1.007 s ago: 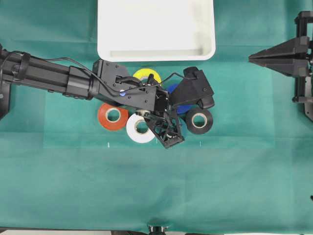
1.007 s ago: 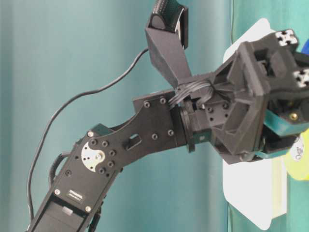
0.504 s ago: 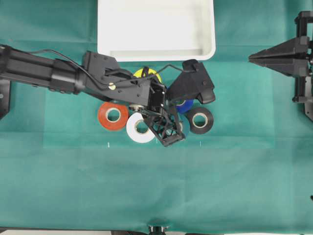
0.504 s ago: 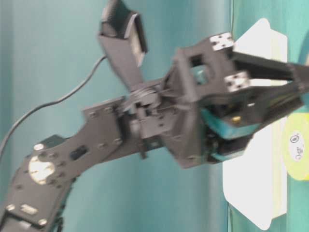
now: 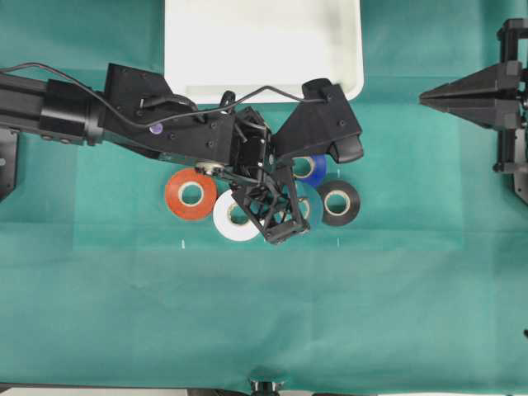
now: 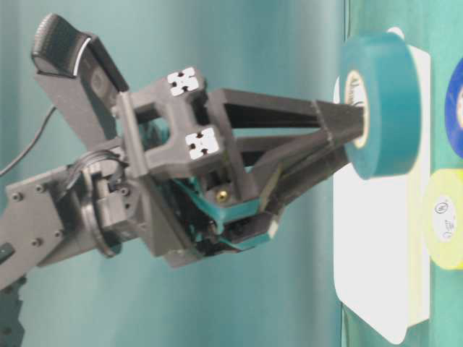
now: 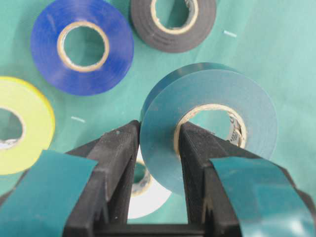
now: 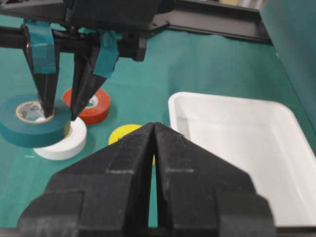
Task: Pick up the tape from a random location and place it into the white case.
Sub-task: 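Lift the teal tape roll up with the left gripper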
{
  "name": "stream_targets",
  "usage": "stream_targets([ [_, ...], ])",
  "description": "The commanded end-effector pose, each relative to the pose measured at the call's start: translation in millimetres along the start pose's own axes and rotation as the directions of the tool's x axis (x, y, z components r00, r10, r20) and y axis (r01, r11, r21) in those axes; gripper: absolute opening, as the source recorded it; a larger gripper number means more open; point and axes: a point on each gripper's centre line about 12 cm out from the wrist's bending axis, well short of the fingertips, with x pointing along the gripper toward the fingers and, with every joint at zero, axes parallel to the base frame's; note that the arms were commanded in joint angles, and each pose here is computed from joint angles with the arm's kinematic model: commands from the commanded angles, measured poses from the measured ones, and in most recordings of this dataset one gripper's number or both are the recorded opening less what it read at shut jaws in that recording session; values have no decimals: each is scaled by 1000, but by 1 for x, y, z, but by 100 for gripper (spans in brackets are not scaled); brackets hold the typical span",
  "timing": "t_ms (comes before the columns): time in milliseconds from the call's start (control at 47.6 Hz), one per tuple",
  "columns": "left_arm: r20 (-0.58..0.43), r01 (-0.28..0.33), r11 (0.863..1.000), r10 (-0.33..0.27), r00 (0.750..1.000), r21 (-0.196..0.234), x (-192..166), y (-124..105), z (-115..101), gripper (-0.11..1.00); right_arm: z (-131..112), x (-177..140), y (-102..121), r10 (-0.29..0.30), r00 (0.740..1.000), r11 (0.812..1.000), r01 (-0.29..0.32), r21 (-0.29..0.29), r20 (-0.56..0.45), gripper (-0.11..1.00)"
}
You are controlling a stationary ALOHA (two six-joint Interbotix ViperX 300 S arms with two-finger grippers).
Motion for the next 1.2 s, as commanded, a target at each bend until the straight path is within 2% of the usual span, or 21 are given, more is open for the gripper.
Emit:
stream_targets([
  [0,62,30,999,-31,998,14,-32,-6,12,22,8,1,0,-2,1000,1000,2,-3,20,2],
  [231,69,33,999,-36,997,37,-47,-11,20,22,8,1,0,-2,1000,1000,2,-3,20,2],
  [923,106,51,998,-55,993,40,-109,-16,30,22,9,1,0,-2,1000,1000,2,-6,21,2],
  [1175,116,56,997,-61,991,51,-121,-18,31,22,9,1,0,-2,1000,1000,2,-6,21,2],
])
